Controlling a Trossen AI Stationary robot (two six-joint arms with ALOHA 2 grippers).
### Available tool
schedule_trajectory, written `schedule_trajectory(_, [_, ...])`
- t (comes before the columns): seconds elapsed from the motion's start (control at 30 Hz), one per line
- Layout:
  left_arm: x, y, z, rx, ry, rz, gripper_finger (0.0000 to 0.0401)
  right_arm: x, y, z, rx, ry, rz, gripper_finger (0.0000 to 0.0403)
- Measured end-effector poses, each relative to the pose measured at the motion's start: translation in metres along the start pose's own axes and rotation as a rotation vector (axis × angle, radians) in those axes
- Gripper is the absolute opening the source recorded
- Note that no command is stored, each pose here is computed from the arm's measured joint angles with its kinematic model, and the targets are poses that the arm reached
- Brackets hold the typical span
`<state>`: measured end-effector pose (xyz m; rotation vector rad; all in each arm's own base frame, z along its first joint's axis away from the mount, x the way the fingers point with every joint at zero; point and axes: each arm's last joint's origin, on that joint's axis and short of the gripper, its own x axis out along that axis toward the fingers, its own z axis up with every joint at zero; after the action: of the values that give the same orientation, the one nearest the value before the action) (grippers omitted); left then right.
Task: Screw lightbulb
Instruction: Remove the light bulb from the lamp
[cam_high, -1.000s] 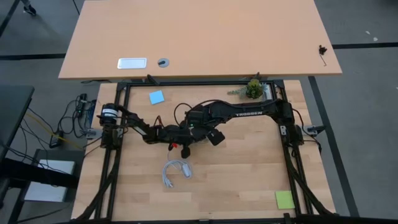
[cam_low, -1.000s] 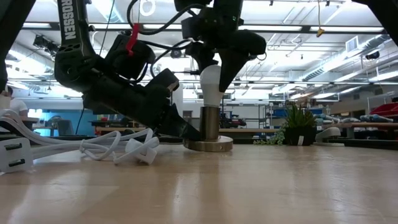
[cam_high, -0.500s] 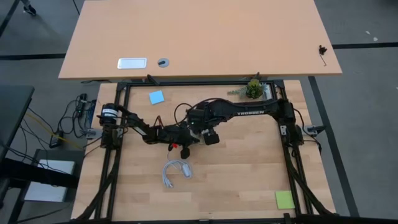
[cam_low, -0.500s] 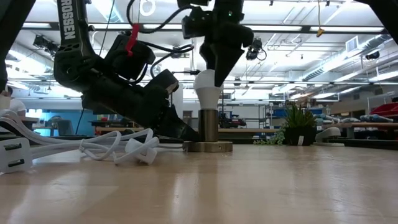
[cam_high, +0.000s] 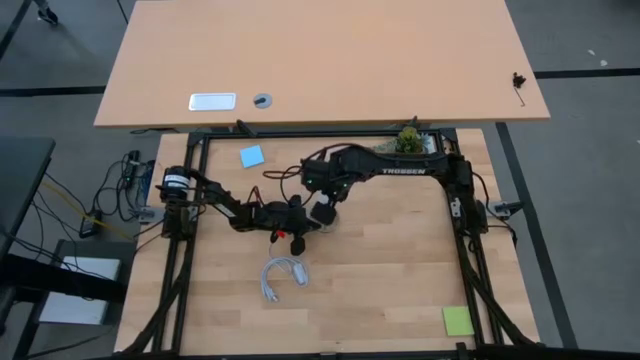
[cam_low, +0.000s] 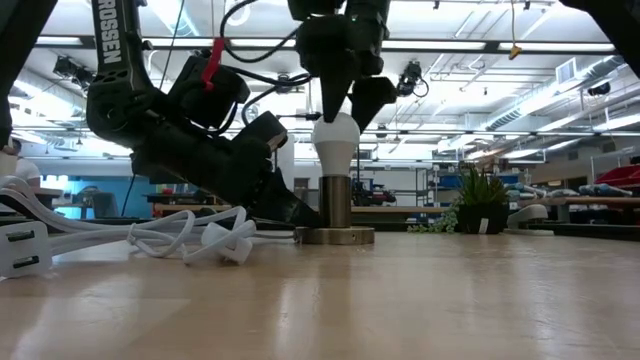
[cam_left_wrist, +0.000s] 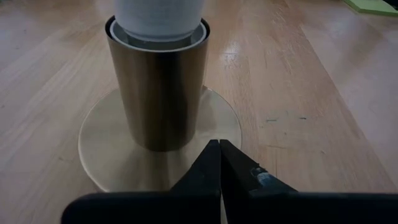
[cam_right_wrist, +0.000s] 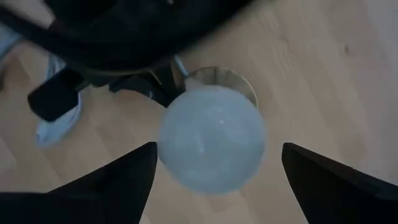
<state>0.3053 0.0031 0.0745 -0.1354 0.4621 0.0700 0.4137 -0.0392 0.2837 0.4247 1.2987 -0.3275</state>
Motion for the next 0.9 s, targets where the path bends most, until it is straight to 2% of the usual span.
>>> schedule_trajectory(0.17, [0.0, 0.0, 0.0, 0.0, 0.0, 0.0, 0.0, 0.011, 0.0, 0.001, 0.139, -0.014, 0.008, 0.035])
schedule_trajectory(0.47, [0.0, 0.0, 0.0, 0.0, 0.0, -0.002, 0.0, 0.025, 0.001, 0.0, 0.185, -0.035, 0.01, 0.0338])
schedule_trajectory(0.73, [0.0, 0.0, 0.0, 0.0, 0.0, -0.003, 0.0, 0.027, 0.0, -0.001, 0.068, -0.029, 0.002, 0.0272])
schedule_trajectory(0.9, [0.0, 0.0, 0.0, 0.0, 0.001, -0.004, 0.0, 0.026, 0.0, -0.001, -0.111, -0.027, 0.0, 0.0272])
